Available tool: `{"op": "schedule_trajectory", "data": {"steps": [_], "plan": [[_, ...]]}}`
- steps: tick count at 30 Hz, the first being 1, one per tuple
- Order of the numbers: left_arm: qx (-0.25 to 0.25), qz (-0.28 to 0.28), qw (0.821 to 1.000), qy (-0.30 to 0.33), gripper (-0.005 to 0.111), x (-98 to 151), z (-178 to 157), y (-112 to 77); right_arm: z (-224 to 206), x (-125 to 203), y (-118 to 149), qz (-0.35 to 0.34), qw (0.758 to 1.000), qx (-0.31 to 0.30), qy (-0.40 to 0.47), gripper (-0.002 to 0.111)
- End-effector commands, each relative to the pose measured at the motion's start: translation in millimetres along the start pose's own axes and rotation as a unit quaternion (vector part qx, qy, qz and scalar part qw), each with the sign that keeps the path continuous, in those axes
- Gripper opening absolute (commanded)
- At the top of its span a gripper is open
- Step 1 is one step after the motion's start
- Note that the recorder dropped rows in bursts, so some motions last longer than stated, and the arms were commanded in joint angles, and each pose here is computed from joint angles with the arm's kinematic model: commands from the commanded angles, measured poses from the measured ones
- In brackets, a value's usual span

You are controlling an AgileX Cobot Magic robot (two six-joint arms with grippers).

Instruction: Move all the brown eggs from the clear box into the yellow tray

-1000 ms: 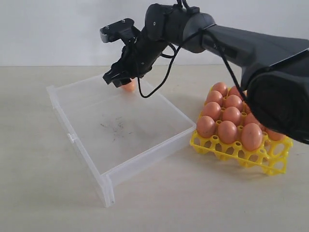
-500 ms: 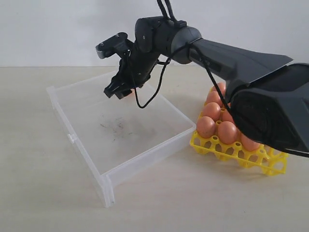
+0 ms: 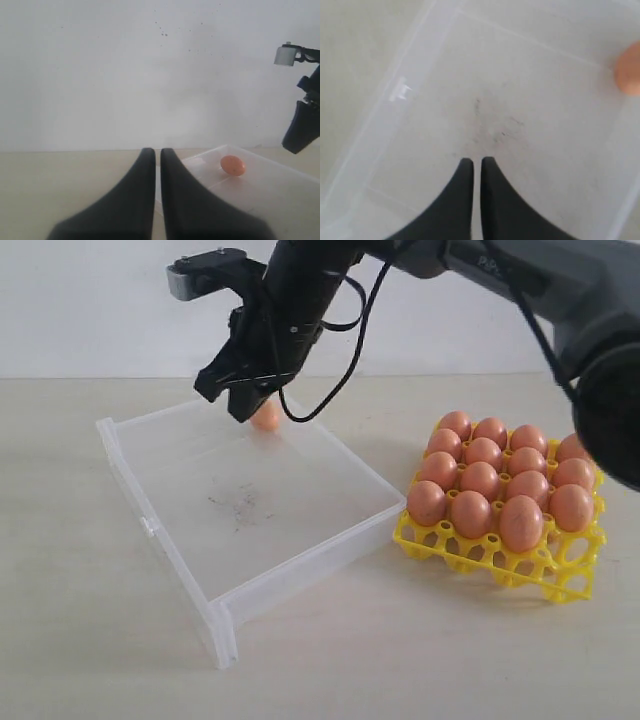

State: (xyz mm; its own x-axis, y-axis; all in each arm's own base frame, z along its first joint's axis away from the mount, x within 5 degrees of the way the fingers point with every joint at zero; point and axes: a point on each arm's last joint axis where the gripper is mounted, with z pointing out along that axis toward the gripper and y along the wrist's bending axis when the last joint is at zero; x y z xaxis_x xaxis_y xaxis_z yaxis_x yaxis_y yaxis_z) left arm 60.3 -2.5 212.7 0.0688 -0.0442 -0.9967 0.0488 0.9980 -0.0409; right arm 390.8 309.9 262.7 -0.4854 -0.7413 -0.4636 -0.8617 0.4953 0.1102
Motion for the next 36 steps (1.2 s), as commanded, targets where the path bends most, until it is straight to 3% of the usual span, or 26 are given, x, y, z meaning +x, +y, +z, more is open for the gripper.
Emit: {"op": "schedule_trajectory", "data": {"steps": [1, 4, 8, 18, 23, 27, 30, 32, 34, 35, 36], "plan": [[-0.001, 0.0, 1.0, -0.007, 0.004, -2, 0, 0.2, -6, 27, 1, 0.015, 0.997, 0.03, 0.063, 0.0], [-0.001, 0.0, 1.0, -0.007, 0.004, -2, 0, 0.2, 0, 55, 9, -0.008, 0.993, 0.009, 0.114, 0.0], [-0.001, 0.0, 1.0, -0.007, 0.004, -2, 0, 0.2, -3, 69, 11, 0.021, 0.995, 0.04, 0.088, 0.0], [-0.001, 0.0, 1.0, -0.007, 0.004, -2, 0, 0.2, 47, 130, 15, 0.041, 0.992, 0.027, 0.118, 0.0], [-0.001, 0.0, 1.0, -0.007, 0.004, -2, 0, 0.2, 53, 144, 32, 0.048, 0.987, -0.059, 0.143, 0.0], [-0.001, 0.0, 1.0, -0.007, 0.004, -2, 0, 0.2, 48, 137, 50, 0.039, 0.981, -0.155, 0.113, 0.0], [-0.001, 0.0, 1.0, -0.007, 0.004, -2, 0, 0.2, 37, 128, 64, 0.018, 0.978, -0.188, 0.083, 0.0], [-0.001, 0.0, 1.0, -0.007, 0.004, -2, 0, 0.2, 28, 121, 70, 0.002, 0.983, -0.171, 0.062, 0.0], [-0.001, 0.0, 1.0, -0.007, 0.004, -2, 0, 0.2, 21, 111, 60, 0.008, 0.996, -0.093, 0.016, 0.0], [-0.001, 0.0, 1.0, -0.007, 0.004, -2, 0, 0.2, 17, 102, 44, 0.006, 1.0, 0.005, -0.03, 0.0], [-0.001, 0.0, 1.0, -0.007, 0.004, -2, 0, 0.2, 16, 100, 38, 0.006, 0.999, 0.034, -0.039, 0.0]]}}
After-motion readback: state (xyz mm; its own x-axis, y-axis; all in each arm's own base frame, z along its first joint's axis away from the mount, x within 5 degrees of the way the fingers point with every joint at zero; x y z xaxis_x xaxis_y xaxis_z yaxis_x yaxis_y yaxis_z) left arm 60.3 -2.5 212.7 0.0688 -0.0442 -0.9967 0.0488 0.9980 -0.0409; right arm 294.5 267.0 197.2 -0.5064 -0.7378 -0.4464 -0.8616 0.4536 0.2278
